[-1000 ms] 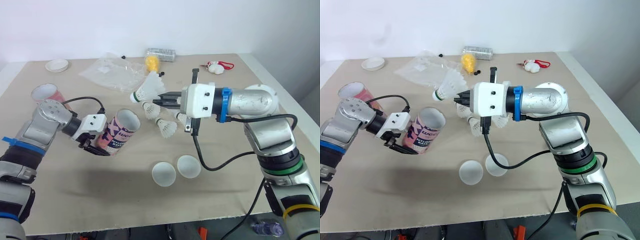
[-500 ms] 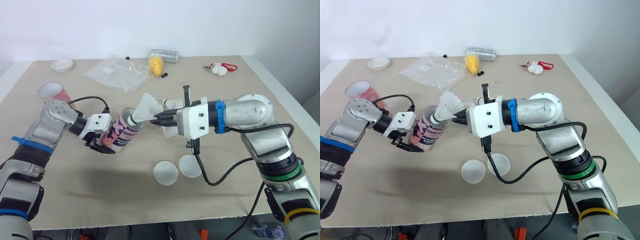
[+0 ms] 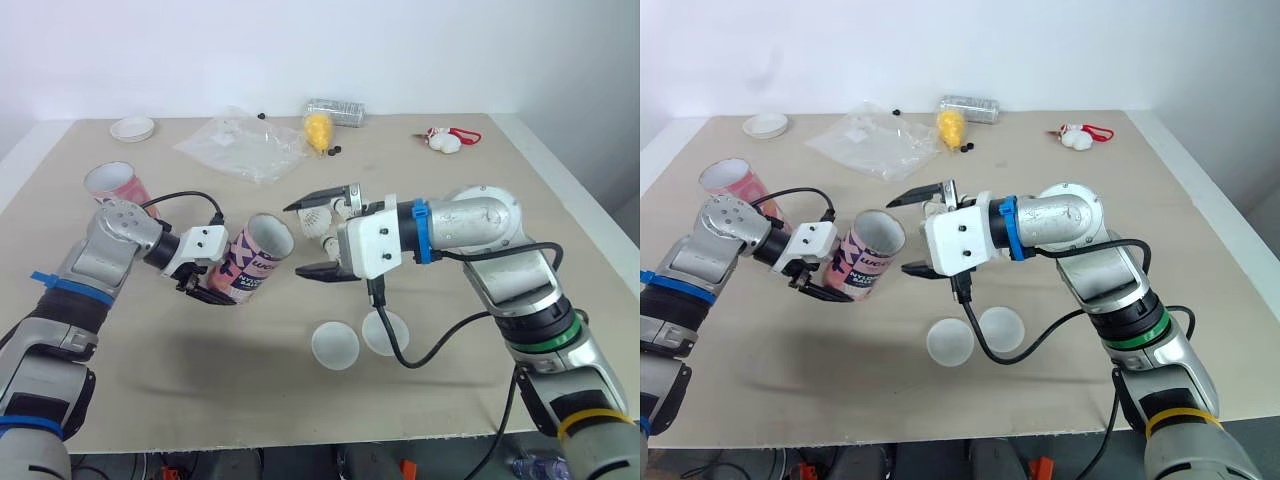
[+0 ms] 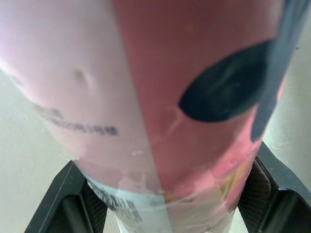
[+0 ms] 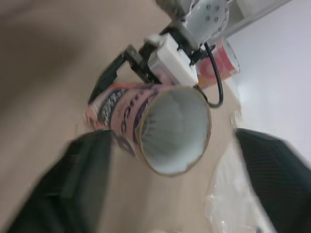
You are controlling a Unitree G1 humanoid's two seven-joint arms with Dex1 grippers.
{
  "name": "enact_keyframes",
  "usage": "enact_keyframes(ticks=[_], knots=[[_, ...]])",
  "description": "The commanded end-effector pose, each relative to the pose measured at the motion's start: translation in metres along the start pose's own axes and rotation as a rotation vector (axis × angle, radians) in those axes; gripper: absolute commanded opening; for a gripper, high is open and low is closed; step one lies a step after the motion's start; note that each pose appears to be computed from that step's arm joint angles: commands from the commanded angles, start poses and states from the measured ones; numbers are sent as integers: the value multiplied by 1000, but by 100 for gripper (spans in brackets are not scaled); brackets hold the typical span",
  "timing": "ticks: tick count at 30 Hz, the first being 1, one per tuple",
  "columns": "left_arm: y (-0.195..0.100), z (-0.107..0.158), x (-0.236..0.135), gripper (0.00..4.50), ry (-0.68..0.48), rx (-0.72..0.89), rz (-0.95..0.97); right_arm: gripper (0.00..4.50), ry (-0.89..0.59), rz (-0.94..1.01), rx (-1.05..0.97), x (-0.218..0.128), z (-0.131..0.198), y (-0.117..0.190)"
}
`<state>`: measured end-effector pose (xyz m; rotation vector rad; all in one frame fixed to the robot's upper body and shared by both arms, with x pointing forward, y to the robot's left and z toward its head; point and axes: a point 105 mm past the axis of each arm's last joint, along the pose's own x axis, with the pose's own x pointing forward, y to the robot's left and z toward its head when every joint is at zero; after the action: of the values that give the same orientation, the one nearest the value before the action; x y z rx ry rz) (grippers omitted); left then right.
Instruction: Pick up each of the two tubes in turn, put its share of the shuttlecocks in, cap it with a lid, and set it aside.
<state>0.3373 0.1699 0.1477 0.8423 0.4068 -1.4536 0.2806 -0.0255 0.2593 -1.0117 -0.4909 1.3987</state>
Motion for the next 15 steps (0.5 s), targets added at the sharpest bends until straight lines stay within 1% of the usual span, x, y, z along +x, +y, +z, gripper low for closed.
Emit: enact_keyframes(ticks=[1, 3, 5, 7, 8, 9, 11, 13, 15], knots=[[3, 1, -4, 303, 19, 31, 27, 446, -67, -141, 239, -27, 5, -20], [3, 0, -5, 303, 44, 60, 21, 446, -42, -223, 499, -41, -13, -21], [6, 4, -4, 303, 37, 65, 21, 446, 43, -273, 707, -51, -35, -5], [8, 8, -4, 303, 28, 69, 17, 446, 123, -307, 850, -52, -49, 15], [8, 10, -4, 303, 26, 72, 14, 446, 147, -319, 880, -49, -51, 24], [8, 12, -4, 303, 24, 77, 8, 446, 154, -321, 930, -42, -51, 36], [9, 16, -2, 303, 14, 81, -5, 446, 156, -345, 967, -30, -51, 51], [7, 20, 1, 303, 4, 82, -26, 446, 209, -393, 1001, -20, -63, 67], [6, 23, 3, 303, -1, 83, -35, 446, 241, -425, 1026, -15, -69, 76]])
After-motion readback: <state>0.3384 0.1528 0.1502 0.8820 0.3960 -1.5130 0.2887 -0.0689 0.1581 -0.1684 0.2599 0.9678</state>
